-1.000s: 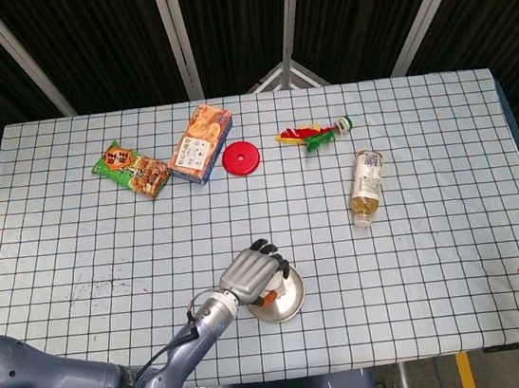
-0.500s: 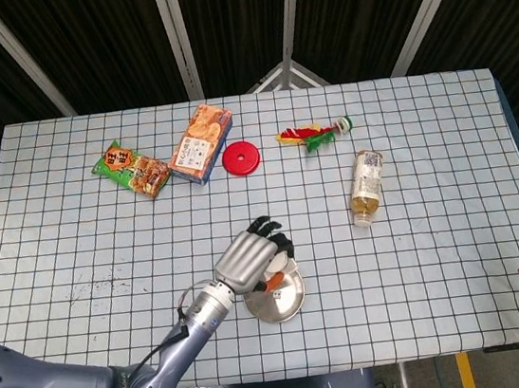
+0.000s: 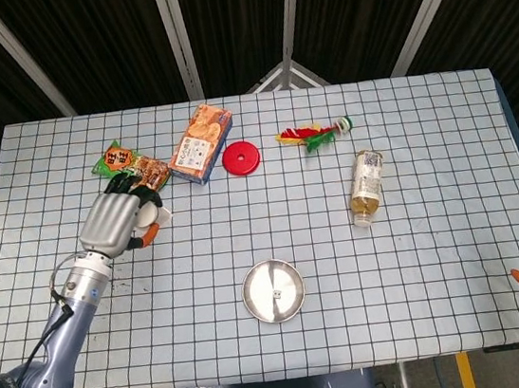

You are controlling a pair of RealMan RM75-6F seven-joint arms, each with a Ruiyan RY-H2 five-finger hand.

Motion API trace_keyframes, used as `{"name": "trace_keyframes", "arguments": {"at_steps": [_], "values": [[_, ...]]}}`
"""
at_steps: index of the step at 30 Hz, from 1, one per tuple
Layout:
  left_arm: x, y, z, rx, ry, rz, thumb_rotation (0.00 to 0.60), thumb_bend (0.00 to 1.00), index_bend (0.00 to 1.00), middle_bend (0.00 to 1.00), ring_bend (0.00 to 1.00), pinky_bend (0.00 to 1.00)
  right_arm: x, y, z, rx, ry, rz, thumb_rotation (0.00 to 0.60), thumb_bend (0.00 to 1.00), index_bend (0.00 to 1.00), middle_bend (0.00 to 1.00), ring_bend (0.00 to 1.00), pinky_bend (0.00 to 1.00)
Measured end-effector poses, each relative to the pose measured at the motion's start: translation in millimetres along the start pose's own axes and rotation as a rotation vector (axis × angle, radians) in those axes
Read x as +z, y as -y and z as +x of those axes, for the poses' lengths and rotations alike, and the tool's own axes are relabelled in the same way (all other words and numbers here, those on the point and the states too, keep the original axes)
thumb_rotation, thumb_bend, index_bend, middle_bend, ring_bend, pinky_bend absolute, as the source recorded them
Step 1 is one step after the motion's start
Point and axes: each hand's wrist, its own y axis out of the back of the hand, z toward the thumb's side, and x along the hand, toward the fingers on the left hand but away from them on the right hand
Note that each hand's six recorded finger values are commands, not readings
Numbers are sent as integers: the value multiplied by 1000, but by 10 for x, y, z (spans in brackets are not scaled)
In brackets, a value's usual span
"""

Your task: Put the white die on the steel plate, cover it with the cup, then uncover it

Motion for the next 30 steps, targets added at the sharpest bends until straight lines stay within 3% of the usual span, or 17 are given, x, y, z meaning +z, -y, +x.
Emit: {"name": "trace_keyframes", "arguments": {"at_steps": [6,9,14,19,23,25,28,30], "values": [[-507,261,74,-29,-84,-144,600,505,412,372,159,98,-10,65,-44,15,9,9,600,97,213,120,136,72],[-661,415,141,-39,-92,-159,600,502,412,358,156,98,-9,90,-58,21,10,13,600,96,213,120,136,72],[-653,773,204,-101,-62,-123,600,483,391,344,148,98,-17,78,-57,15,12,12,600,96,213,120,137,72],[-604,988,202,-158,-58,-85,600,459,345,326,126,98,-36,61,-53,13,17,5,600,96,213,120,137,72],[-571,1015,199,-171,-64,-89,600,372,173,215,34,98,-44,76,-55,23,18,4,600,96,213,121,137,72],[-564,993,190,-174,-66,-83,600,298,52,90,0,98,-35,81,-57,25,14,4,600,96,213,121,137,72],[-585,914,171,-176,-72,-47,600,206,8,5,0,87,-19,85,-55,27,9,0,600,96,213,120,137,72],[-598,833,152,-169,-74,-4,600,155,0,0,0,69,-11,84,-53,27,7,-3,600,96,213,120,137,72]]}}
